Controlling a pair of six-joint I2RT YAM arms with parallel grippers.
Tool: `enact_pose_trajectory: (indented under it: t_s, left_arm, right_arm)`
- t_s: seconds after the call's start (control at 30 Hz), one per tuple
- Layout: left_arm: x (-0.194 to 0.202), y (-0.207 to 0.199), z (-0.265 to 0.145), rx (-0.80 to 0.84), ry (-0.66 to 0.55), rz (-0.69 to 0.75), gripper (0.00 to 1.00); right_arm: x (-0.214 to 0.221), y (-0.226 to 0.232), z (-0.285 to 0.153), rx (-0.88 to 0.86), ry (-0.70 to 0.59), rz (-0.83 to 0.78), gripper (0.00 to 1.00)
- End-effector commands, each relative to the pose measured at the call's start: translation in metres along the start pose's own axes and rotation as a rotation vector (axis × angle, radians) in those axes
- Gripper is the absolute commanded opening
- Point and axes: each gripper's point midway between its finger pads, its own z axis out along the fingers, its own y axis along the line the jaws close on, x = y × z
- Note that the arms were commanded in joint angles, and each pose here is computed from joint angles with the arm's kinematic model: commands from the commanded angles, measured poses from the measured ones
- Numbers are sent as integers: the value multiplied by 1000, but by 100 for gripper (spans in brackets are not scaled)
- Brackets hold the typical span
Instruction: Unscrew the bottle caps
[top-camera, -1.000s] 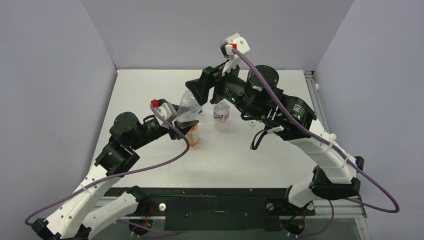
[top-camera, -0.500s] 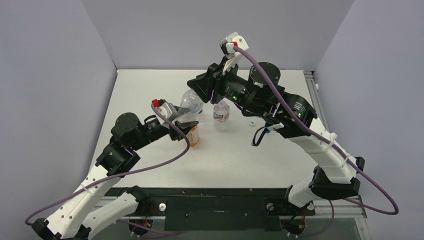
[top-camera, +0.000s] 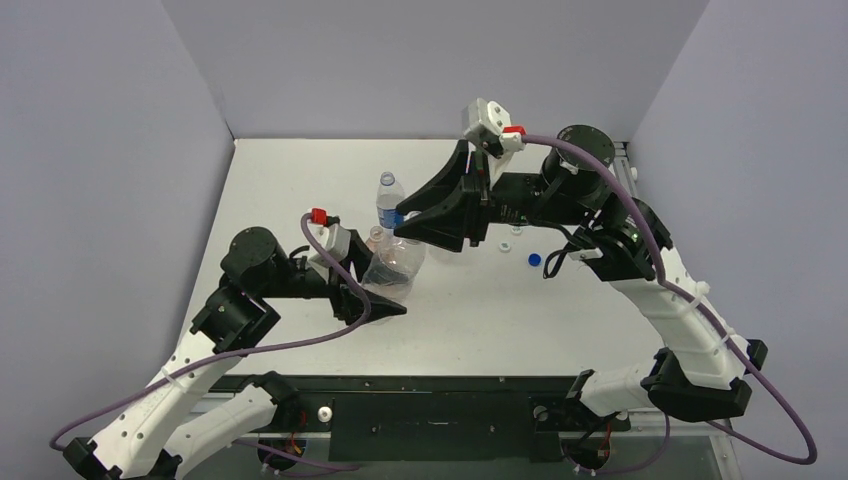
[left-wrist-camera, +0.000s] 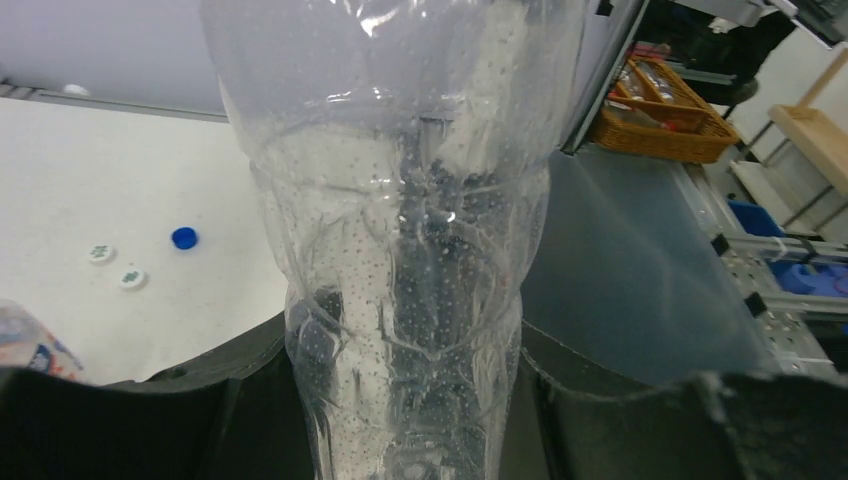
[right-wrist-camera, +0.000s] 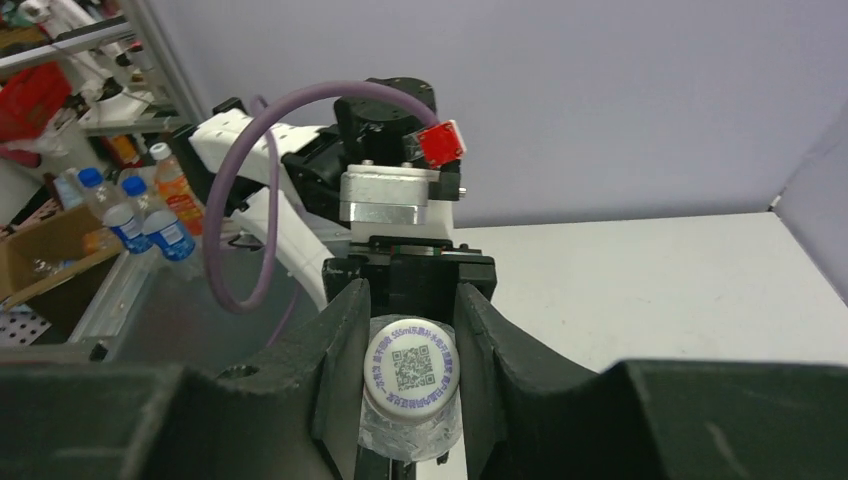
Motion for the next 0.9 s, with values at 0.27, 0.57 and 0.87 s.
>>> enact_pose_trajectory:
  t_s: [0.27,0.57,0.87]
  left_arm:
    - [-25,40,-7,-224,-68,219,0]
    - [-18,111,-31,-579,1,394,0]
    - [-20,113,-36,-608,-6,398,0]
  right_arm:
    - [-27,-80,-29,518,-176,91,81]
    - [-19,-99,-11,689,-162,178,83]
    - [-8,-110,16,692,-131,228,60]
